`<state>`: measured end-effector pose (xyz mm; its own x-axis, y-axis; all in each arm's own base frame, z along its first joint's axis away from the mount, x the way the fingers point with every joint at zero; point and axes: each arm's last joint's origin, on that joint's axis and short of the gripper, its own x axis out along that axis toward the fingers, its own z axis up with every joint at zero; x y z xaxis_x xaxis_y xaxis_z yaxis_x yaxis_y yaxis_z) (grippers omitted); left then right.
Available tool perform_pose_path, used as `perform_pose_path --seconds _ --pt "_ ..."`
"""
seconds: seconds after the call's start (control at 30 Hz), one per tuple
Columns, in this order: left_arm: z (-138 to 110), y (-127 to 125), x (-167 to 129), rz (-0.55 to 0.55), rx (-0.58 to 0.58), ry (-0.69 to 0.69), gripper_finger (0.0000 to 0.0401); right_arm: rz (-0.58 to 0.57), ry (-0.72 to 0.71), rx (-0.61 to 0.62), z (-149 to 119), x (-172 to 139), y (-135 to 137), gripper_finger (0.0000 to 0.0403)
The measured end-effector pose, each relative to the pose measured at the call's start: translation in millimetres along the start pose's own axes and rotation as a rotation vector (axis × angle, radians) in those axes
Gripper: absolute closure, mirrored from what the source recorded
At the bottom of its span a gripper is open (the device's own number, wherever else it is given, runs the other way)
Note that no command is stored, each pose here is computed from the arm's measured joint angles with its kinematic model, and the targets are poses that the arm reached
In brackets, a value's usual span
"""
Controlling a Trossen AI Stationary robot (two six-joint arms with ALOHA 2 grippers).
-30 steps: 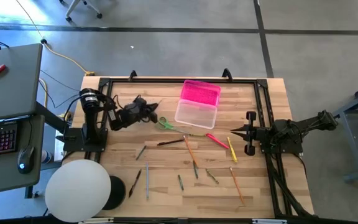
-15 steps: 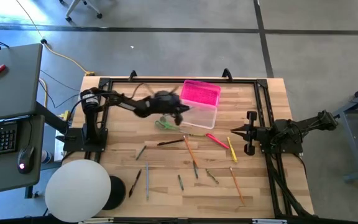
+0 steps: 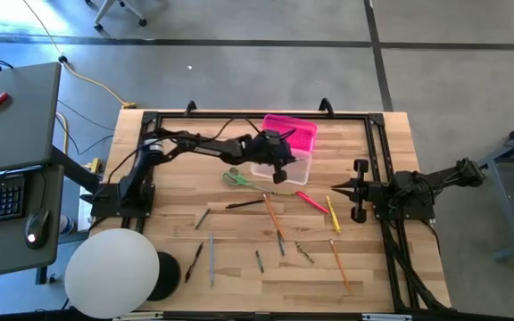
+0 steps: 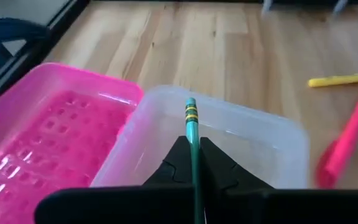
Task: Pick & place school supplies into a supply box
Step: Put the top blue pencil into the supply box, then put the yellow highlighter pen into the supply box
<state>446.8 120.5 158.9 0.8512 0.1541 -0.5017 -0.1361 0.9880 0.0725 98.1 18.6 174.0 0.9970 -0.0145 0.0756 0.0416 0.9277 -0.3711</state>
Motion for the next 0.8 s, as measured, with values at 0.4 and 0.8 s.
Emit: perform_pose_path --seconds 0.4,0.8 --pt "-15 -1 15 -0.004 0.001 0.002 0.0310 0.015 0.032 0.106 -3 0 1 0.0402" --pt "1 2 8 0.030 0.003 0.000 0.0259 -0.047 -0.151 0.202 14 -1 -6 0.0402"
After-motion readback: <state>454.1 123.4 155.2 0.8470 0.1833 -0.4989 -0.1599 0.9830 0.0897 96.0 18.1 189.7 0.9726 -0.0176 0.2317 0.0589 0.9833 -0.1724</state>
